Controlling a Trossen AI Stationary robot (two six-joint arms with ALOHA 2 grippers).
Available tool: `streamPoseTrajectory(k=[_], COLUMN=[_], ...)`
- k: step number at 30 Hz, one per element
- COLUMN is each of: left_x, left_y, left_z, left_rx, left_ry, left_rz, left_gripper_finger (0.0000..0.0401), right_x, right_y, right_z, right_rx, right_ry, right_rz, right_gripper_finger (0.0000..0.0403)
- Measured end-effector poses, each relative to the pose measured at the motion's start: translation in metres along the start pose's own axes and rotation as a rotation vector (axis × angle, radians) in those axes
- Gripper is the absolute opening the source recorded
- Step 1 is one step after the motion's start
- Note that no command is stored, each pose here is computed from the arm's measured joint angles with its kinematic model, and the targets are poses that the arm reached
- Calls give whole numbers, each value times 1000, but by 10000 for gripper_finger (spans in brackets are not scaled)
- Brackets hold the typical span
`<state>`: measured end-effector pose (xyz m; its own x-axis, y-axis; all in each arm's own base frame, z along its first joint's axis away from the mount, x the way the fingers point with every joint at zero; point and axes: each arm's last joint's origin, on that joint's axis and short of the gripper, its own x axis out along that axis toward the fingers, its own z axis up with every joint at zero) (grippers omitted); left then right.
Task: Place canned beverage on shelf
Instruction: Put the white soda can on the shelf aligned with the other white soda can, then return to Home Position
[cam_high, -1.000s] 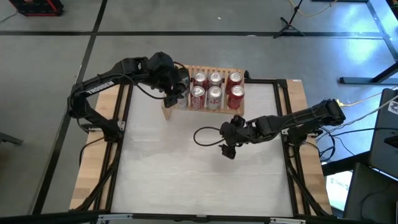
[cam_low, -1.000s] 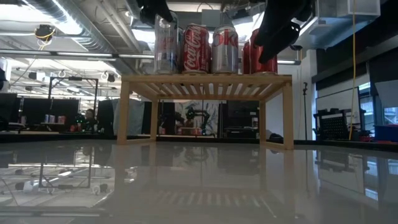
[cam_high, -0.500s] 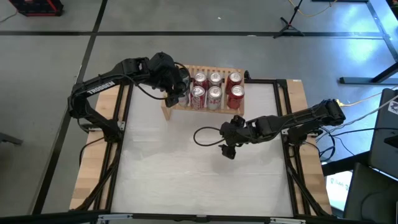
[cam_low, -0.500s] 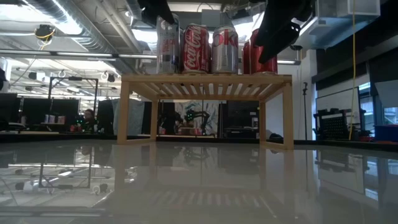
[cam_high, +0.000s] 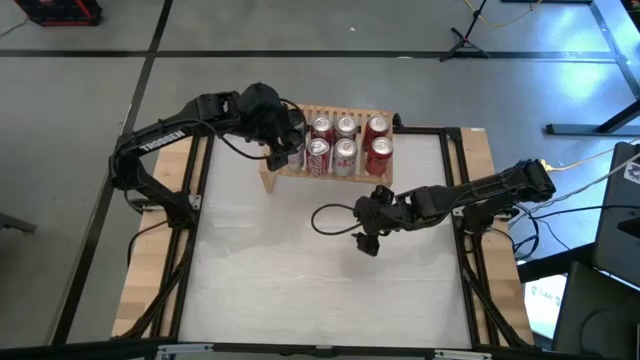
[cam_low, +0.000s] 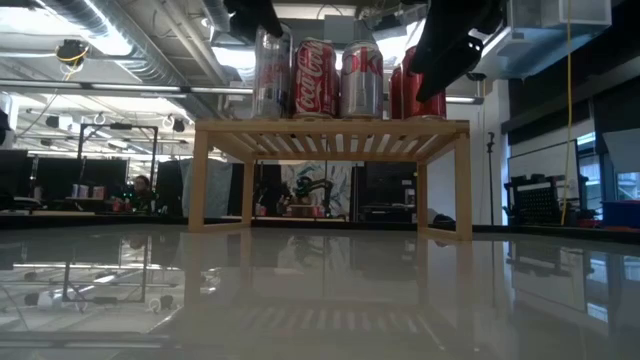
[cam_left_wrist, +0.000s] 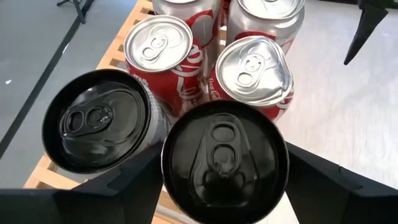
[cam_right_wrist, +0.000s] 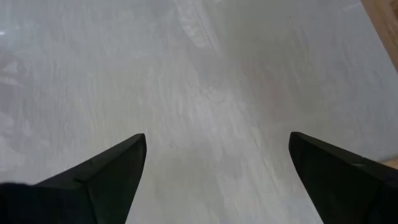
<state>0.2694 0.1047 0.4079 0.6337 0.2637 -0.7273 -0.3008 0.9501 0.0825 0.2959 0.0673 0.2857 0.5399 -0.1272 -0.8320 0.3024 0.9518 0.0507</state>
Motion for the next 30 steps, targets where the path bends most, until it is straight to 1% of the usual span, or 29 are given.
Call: streamPoseTrajectory(k=[5, 8, 13, 15, 16, 18, 20, 21, 23, 25, 27, 30], left_x=[-3, -14, -51, -71, -81, -100, -113, -116, -118, -118, -119, -121], left_y=[0, 1, 4, 4, 4, -1, -8, -13, -21, -31, -39, -45], left_z=[0, 6, 21, 24, 26, 24, 18, 14, -1, -16, -35, -65], left_rx=[-2, 3, 25, 13, -2, 8, 24, 37, 54, 63, 48, -3], left_ry=[-8, -40, -130, -176, -211, -274, -301, -292, -214, -180, -186, -294], left_rz=[2, 17, 82, 92, 78, -7, -100, -132, -141, -162, -197, -247], left_gripper_finger=[286, 286, 286, 286, 286, 286, 286, 286, 286, 286, 286, 278], right_x=[0, 0, 0, 0, 0, 0, 0, 0, -4, -18, -40, -73], right_y=[0, 0, 0, 1, 1, 2, 2, 1, 1, 1, -1, -11], right_z=[0, 0, 0, 1, 2, 3, 3, 3, 2, 2, 3, 1], right_rx=[0, 0, 1, 33, 49, 66, 124, 145, 135, 109, 88, 83], right_ry=[4, 5, 5, -4, -13, -20, -7, -2, 8, -23, -102, -219], right_rz=[8, 8, 8, 13, 19, 32, 53, 56, 85, 102, 119, 131], right_gripper_finger=[383, 383, 383, 383, 383, 383, 383, 382, 381, 369, 342, 277])
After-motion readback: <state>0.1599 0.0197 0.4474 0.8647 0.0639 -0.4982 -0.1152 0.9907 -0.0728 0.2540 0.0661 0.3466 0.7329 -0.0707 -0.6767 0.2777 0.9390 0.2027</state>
